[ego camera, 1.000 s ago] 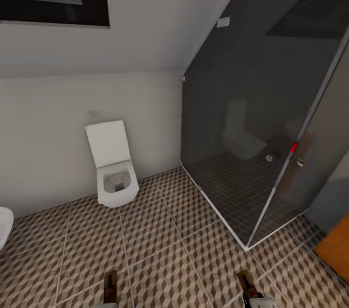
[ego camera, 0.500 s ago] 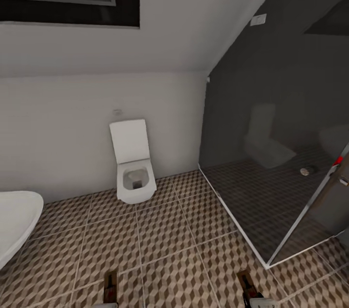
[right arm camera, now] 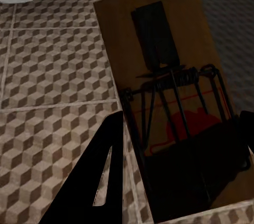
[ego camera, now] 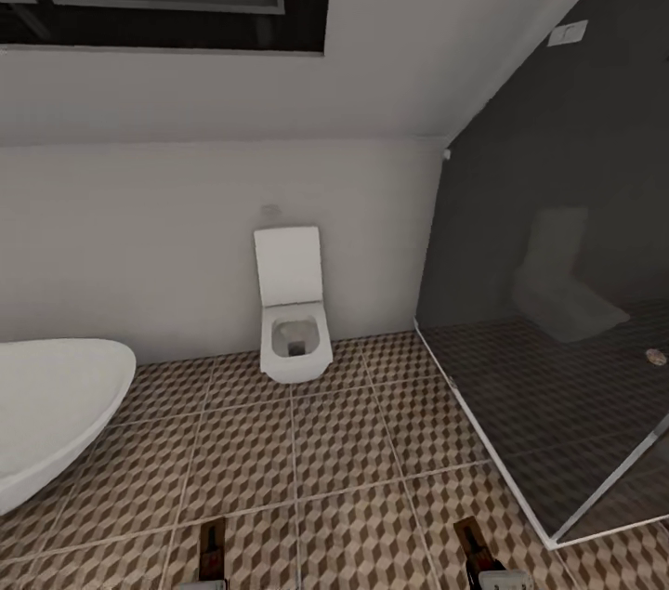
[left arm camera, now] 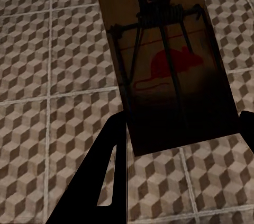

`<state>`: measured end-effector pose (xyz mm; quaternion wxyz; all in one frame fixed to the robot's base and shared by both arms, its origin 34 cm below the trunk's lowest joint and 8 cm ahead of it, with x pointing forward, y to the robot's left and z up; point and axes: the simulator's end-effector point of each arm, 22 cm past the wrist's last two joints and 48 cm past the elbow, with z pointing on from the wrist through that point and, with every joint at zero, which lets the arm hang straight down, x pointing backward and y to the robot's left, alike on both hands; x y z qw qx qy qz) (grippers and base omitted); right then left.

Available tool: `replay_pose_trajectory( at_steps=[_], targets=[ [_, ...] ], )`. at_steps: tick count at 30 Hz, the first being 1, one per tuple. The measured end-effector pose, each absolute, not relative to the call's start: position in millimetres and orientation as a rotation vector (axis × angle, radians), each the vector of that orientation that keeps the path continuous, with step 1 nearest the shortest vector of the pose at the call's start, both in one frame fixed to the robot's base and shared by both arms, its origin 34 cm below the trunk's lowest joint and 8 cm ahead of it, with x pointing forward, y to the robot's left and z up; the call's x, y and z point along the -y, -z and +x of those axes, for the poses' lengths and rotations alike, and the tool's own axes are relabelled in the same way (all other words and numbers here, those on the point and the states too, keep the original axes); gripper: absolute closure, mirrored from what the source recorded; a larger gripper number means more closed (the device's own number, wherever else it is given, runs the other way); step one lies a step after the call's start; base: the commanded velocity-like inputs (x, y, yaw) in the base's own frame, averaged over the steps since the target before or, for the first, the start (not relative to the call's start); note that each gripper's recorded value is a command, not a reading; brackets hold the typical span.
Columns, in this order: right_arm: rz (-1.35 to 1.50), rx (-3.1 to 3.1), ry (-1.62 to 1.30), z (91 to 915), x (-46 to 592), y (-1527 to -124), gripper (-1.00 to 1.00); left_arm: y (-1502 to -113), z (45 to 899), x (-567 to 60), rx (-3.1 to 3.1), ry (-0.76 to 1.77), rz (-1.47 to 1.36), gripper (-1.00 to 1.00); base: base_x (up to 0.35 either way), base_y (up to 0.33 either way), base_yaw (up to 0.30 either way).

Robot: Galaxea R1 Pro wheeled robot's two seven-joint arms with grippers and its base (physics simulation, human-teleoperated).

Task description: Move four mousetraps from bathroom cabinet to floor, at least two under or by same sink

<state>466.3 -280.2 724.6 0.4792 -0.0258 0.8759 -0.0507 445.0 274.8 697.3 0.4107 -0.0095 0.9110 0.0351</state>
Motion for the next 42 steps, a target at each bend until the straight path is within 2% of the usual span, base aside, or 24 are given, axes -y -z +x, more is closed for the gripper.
replay_pose_trajectory(
  at_steps=[9, 28, 34, 42],
  targets=[
    [-0.063, -2.137, 0.124, 466.2, 280.2, -724.6, 1.0, -697.4, 445.1, -274.8, -2.293, -0.089, -0.024, 1.0, 0.001, -0.001, 0.235],
    [-0.064, -2.137, 0.125, 466.0, 281.2, -725.0, 1.0, -697.6, 444.9, -274.8, -2.293, -0.089, -0.025, 1.0, 0.235, -0.094, -0.012],
    [-0.064, -2.137, 0.125, 466.2, 281.2, -724.7, 1.0, -697.3, 445.1, -274.8, -2.293, -0.089, -0.024, 1.0, 0.053, -0.002, 0.006],
    [-0.063, -2.137, 0.126, 466.2, 281.3, -724.7, 1.0, -697.4, 445.2, -274.8, -2.293, -0.089, -0.025, 1.0, 0.0, 0.0, 0.155]
  ],
)
